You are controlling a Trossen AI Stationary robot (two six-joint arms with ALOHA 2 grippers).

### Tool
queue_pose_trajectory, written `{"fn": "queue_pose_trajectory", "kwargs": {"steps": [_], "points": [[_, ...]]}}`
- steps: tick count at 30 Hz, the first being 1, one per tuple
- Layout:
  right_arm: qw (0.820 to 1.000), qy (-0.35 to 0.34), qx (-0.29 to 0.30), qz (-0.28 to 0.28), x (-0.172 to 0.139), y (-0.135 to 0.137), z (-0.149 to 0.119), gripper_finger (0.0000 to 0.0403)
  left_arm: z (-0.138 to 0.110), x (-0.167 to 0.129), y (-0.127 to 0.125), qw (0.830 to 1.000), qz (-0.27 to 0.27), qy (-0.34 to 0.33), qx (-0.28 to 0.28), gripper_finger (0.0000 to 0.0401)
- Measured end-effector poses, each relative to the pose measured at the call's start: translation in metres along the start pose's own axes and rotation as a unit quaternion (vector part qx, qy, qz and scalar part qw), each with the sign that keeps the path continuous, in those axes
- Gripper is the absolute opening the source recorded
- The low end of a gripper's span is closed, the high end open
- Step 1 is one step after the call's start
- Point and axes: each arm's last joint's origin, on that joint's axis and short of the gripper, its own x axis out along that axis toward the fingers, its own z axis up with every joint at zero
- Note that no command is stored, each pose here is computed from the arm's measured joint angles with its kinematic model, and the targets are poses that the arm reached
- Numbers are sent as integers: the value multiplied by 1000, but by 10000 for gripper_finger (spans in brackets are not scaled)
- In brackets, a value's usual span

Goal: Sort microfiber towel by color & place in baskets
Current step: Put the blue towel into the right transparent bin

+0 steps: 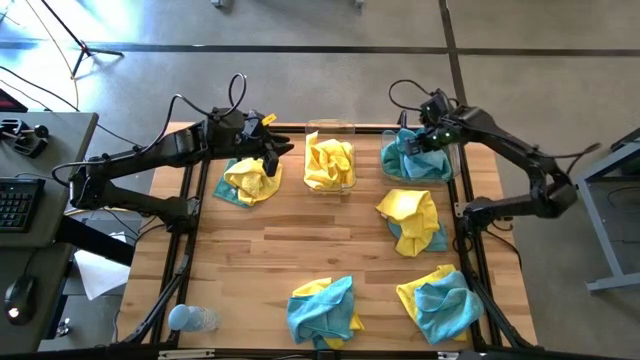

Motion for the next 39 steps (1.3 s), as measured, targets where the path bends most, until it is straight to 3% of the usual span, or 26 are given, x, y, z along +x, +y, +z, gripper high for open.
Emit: {"fn": "queue_pose_trajectory", "kwargs": {"steps": [11,20,24,31,39], "points": [[1000,-4,-5,3,17,-2,-7,8,-5,0,1,1000,8,24,2,113],[1000,22,-4,-1,33,-5,-20,98,-6,0,2,1000,10,30,-1,113],[1000,8,-4,4,33,-5,-17,119,-6,0,2,1000,10,30,-2,113],[1000,-11,-5,12,42,-2,-9,101,-6,0,2,1000,10,29,-2,113],[998,63,-25,-6,87,3,-6,76,-6,0,2,1000,10,29,-3,113]]}}
